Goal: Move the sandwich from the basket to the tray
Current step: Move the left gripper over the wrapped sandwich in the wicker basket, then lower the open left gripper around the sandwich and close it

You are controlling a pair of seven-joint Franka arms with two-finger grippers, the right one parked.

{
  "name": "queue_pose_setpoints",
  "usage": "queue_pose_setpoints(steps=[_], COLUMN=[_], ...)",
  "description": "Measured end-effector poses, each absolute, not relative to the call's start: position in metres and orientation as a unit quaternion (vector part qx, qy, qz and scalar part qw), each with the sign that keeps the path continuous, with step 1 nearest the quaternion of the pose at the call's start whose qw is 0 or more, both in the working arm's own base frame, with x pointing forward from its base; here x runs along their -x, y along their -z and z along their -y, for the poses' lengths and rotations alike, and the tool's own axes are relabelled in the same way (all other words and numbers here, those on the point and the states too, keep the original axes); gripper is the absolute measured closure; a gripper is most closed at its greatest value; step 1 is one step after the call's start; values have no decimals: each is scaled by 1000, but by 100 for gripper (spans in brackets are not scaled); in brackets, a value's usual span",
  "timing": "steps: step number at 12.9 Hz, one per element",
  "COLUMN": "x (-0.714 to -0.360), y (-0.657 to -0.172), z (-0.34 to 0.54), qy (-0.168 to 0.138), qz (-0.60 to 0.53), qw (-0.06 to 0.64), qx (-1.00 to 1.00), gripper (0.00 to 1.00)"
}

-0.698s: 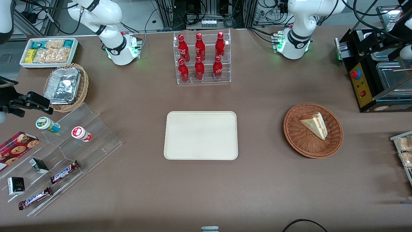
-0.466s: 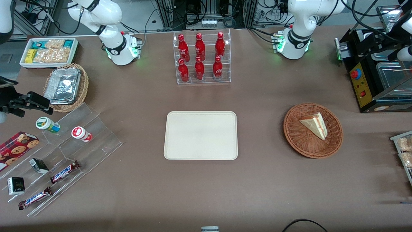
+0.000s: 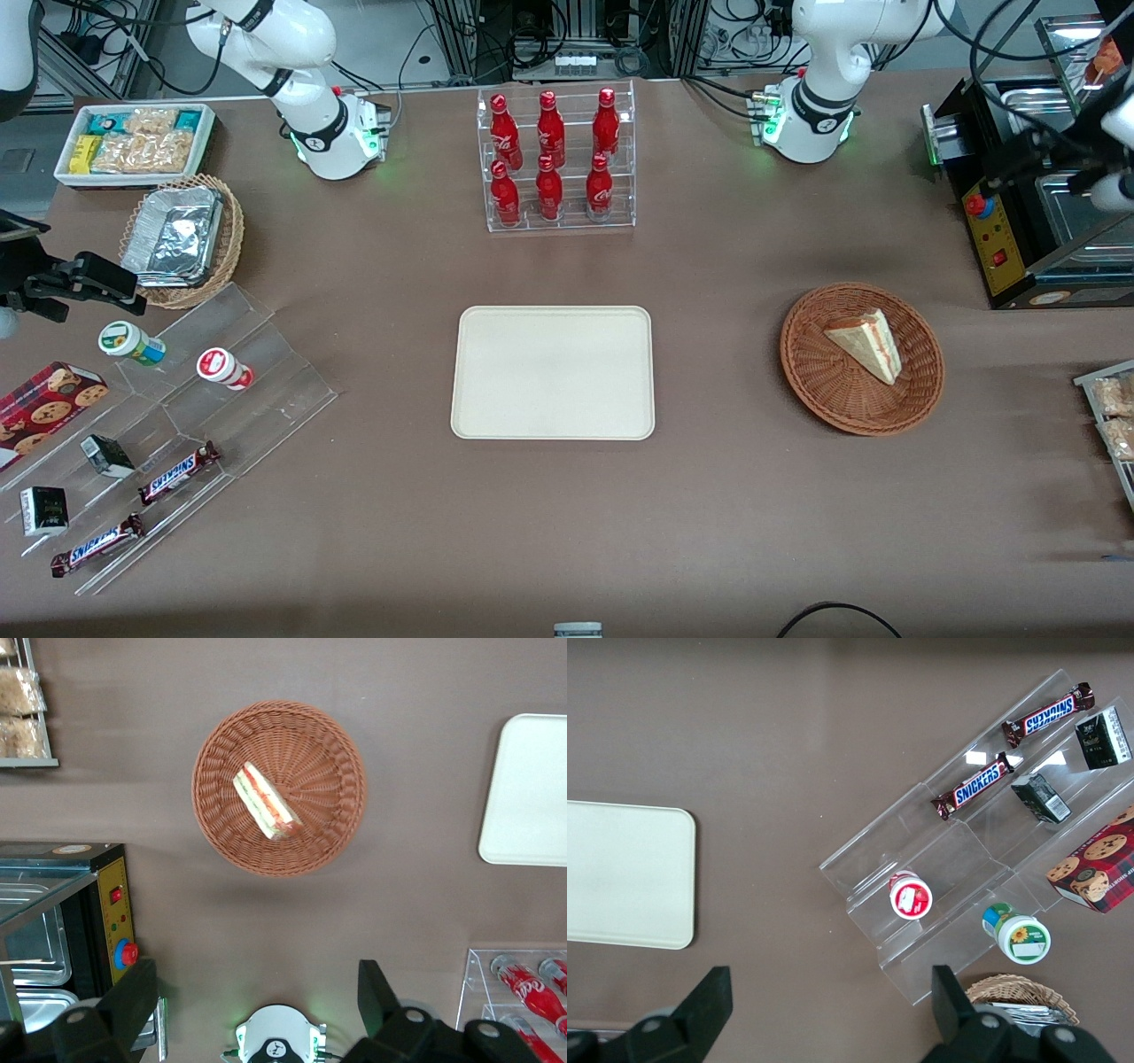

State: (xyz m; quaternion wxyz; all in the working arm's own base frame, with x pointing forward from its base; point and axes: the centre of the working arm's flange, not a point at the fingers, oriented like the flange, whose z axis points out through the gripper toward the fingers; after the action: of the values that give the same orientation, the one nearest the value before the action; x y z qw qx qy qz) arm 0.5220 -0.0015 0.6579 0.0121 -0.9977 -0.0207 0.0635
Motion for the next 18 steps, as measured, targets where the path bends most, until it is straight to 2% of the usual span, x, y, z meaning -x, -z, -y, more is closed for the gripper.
queue_pose_setpoints(steps=[5, 10, 14, 18], x=[-544, -542, -532, -527], y=[-547, -451, -390, -357], z=[-38, -37, -36, -34], qy=[-83, -70, -44, -37], qz=[85, 168, 233, 287], qw=[11, 16, 16, 17], qx=[993, 983, 971, 957], gripper=[0, 0, 0, 0])
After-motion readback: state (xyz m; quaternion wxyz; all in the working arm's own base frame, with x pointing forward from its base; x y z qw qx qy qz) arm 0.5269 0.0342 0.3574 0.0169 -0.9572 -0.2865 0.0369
